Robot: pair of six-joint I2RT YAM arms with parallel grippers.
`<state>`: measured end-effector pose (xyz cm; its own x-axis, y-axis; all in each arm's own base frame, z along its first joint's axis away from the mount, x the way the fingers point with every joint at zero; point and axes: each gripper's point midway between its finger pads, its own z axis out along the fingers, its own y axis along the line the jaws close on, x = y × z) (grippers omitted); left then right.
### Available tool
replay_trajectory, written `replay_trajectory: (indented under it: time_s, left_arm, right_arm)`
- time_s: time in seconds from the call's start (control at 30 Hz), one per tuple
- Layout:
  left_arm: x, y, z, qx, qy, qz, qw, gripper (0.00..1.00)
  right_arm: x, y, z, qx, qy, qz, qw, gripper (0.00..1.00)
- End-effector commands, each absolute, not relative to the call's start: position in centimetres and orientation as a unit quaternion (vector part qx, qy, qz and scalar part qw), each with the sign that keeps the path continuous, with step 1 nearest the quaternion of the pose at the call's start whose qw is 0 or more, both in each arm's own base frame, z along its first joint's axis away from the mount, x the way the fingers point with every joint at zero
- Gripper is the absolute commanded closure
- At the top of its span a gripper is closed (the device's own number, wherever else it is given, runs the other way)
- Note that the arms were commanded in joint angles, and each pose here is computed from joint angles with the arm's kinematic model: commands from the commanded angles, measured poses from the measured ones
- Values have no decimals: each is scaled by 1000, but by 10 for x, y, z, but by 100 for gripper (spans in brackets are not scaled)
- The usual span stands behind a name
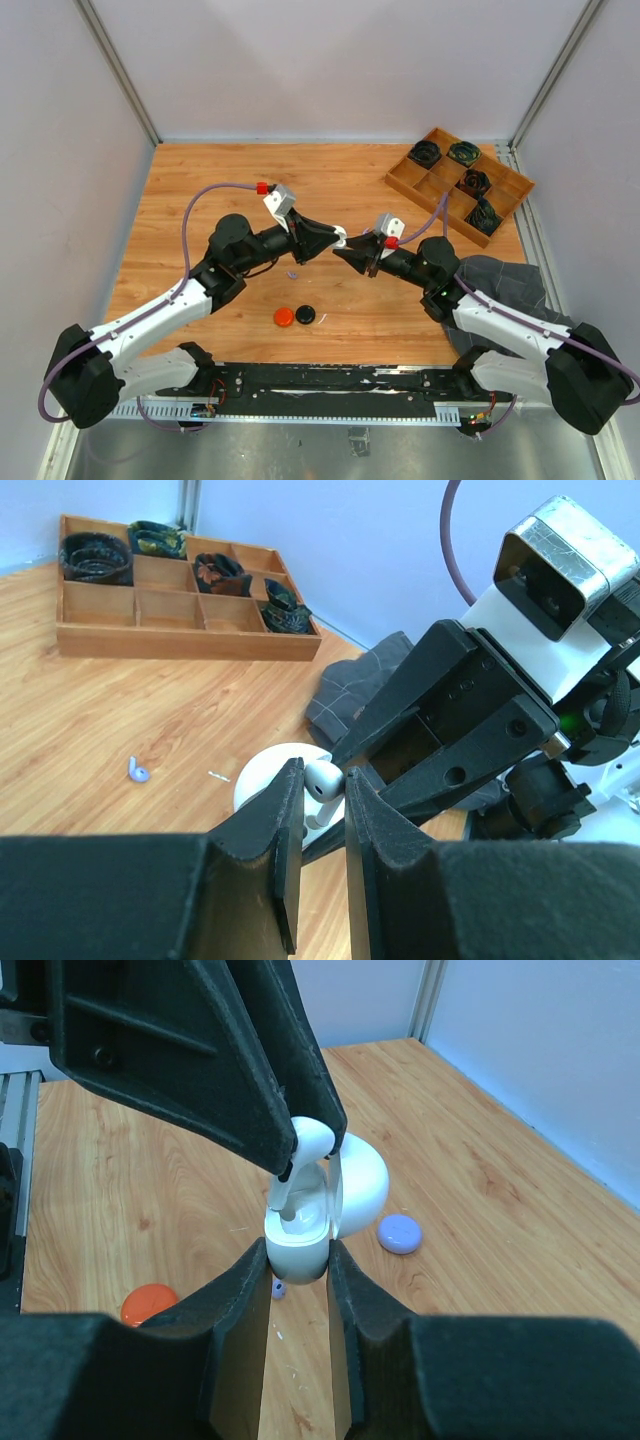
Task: Insert the wireless bluetooth earbuds into the charging case
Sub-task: Place the earbud in the charging case.
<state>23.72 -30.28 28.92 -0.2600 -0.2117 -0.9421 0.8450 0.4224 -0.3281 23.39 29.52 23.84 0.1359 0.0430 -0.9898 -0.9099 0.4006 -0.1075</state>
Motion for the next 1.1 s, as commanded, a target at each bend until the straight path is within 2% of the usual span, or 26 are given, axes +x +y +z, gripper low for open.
replay_trajectory:
  time_s: [0.0,0.63,1.07]
  left_arm:
    - [238,-306,290,255,625,-468,570,79]
    - [238,-303,284,249,632,-444,584,77]
    - [240,-303,280,193,668,-415,586,72]
  right_arm:
    - [231,297,267,-394,508,377,667,99]
    - [232,292,272,-382,507,368,680,99]
    - [241,284,267,-364,518,343,694,99]
